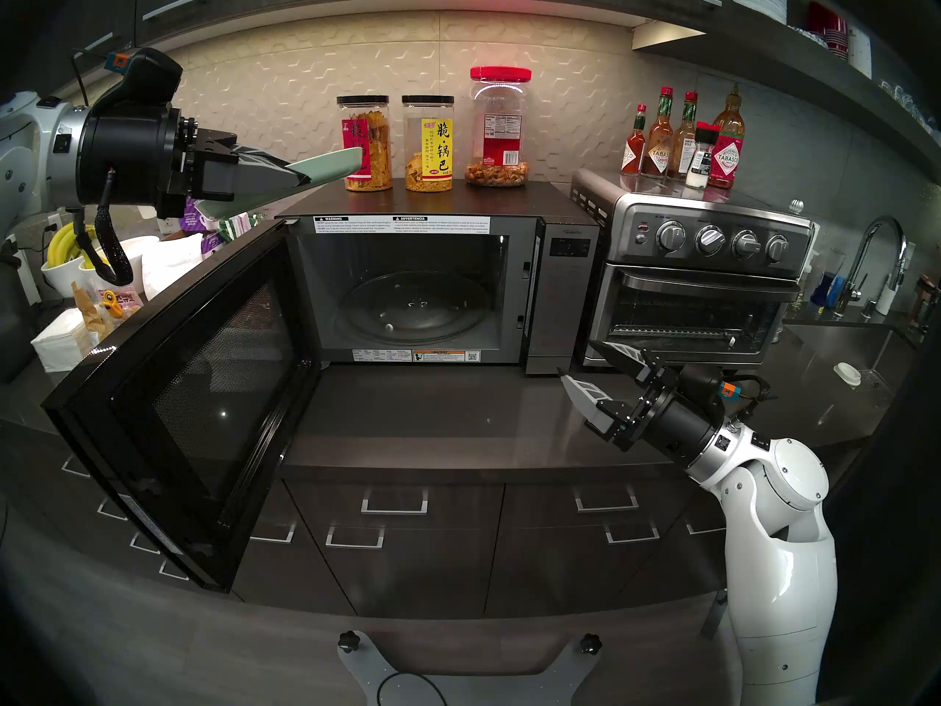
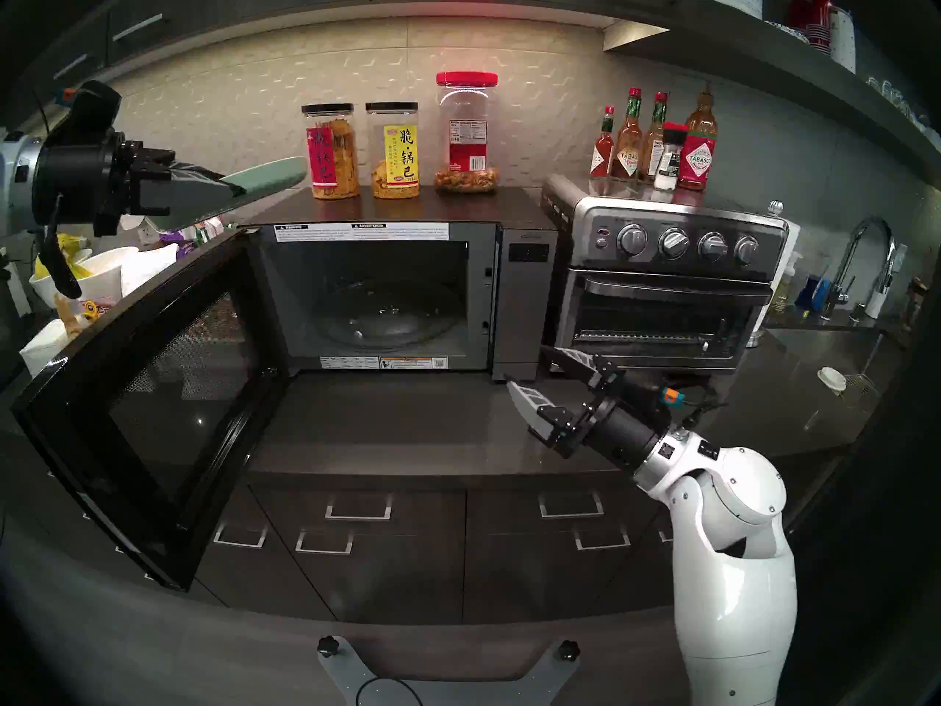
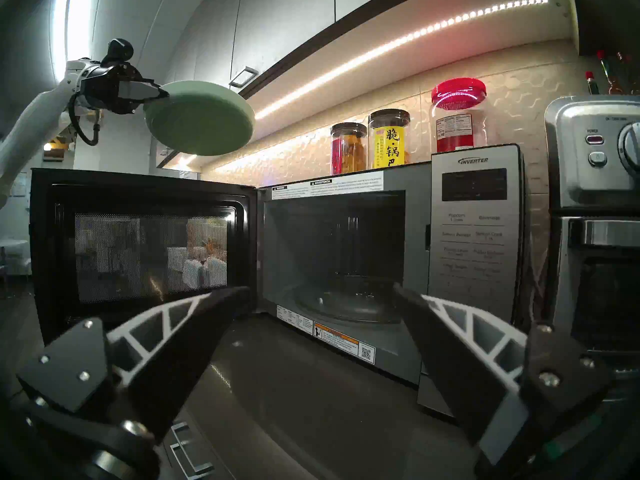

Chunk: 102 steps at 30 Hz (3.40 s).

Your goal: Open the microwave, put the plate inside, and close the door

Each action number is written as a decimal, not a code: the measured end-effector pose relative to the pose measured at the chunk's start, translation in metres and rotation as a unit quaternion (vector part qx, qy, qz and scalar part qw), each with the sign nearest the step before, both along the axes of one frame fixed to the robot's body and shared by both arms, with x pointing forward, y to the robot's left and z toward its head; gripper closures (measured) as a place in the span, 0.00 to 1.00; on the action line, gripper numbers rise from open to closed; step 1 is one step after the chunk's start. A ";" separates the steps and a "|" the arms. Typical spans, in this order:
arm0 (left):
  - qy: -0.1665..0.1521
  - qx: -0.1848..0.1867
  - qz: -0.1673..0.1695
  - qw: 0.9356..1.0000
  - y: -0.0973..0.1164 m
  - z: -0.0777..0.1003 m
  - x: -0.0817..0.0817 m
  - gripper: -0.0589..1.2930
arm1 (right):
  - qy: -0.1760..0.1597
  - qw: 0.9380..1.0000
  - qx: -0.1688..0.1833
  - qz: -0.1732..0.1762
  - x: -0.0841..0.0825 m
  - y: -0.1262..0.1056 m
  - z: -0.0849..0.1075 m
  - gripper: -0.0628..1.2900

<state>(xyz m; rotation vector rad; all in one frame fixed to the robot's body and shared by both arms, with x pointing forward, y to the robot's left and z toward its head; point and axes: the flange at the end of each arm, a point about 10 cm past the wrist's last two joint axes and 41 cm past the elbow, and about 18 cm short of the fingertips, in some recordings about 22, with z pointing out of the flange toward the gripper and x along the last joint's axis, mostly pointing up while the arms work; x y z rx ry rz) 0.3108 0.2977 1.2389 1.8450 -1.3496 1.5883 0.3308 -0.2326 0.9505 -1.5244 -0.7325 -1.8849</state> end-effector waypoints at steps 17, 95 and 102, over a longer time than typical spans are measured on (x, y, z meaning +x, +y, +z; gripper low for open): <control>0.001 -0.009 -0.032 0.999 -0.034 -0.010 -0.003 0.97 | 0.000 1.000 0.000 0.000 0.000 0.000 0.000 0.07; 0.096 0.047 -0.107 0.988 -0.096 -0.040 0.050 0.97 | -0.001 1.000 0.000 0.000 0.000 0.000 0.000 0.07; 0.102 0.049 -0.120 0.986 -0.096 -0.045 0.051 0.97 | -0.001 1.000 0.000 0.000 0.000 0.000 0.000 0.07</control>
